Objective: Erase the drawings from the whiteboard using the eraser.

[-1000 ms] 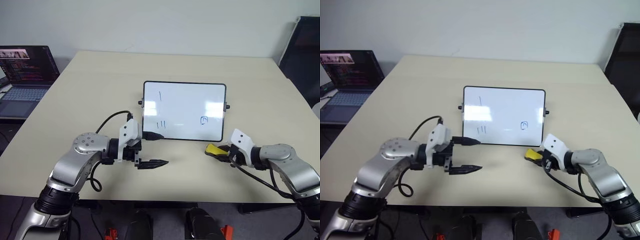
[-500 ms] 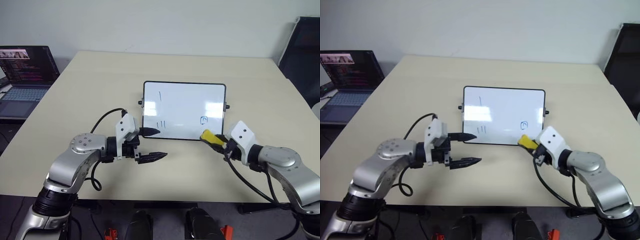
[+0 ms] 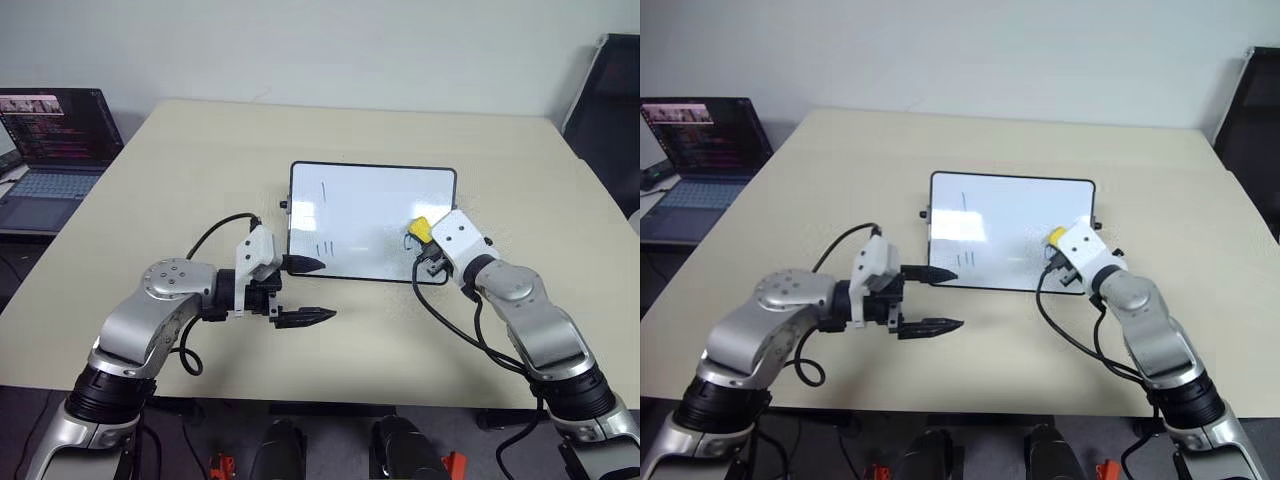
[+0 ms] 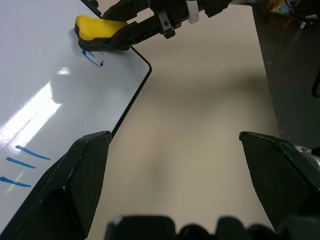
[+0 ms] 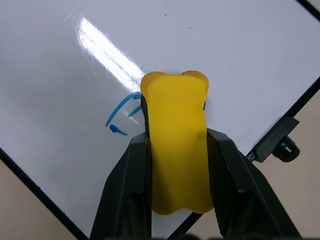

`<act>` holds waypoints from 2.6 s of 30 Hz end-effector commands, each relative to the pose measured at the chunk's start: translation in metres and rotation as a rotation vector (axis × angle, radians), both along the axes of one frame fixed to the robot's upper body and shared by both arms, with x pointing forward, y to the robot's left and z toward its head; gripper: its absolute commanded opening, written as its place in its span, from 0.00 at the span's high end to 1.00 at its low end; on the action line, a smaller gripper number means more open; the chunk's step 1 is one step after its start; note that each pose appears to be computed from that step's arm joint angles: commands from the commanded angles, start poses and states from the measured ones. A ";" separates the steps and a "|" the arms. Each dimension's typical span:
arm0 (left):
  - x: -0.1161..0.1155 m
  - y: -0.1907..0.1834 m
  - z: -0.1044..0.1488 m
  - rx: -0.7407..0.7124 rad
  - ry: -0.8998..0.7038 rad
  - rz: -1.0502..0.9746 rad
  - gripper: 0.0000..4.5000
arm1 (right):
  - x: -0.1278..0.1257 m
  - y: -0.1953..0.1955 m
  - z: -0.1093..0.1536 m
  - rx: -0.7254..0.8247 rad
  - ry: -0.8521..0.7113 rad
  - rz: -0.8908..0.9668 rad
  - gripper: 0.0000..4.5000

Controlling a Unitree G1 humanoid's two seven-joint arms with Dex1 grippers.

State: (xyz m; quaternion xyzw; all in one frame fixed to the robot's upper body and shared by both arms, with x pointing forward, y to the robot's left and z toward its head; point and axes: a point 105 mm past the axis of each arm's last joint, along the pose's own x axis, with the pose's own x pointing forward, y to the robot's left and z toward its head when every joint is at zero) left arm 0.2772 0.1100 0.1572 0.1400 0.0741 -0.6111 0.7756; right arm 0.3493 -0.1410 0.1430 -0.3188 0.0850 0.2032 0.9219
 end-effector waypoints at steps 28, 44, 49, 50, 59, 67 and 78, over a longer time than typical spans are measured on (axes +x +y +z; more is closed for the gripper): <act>-0.002 -0.004 0.005 -0.011 -0.035 -0.034 0.00 | 0.015 -0.019 0.016 -0.280 -0.113 -0.041 0.75; -0.004 -0.008 0.007 -0.013 -0.035 -0.043 0.00 | 0.008 -0.021 0.009 -0.300 -0.061 -0.034 0.75; -0.003 -0.008 0.007 -0.011 -0.035 -0.042 0.00 | 0.001 -0.009 -0.005 -0.272 0.014 0.031 0.75; -0.003 -0.007 0.007 -0.011 -0.035 -0.041 0.00 | -0.001 -0.006 -0.008 -0.267 0.030 0.041 0.75; -0.003 -0.005 0.006 -0.008 -0.034 -0.040 0.00 | 0.001 0.010 -0.001 -0.280 -0.033 0.091 0.75; -0.003 -0.001 0.003 -0.005 -0.031 -0.036 0.00 | -0.001 0.004 -0.012 -0.287 0.030 0.084 0.75; -0.001 0.000 0.003 -0.009 -0.036 -0.011 0.00 | -0.006 0.014 -0.005 -0.243 0.004 0.130 0.75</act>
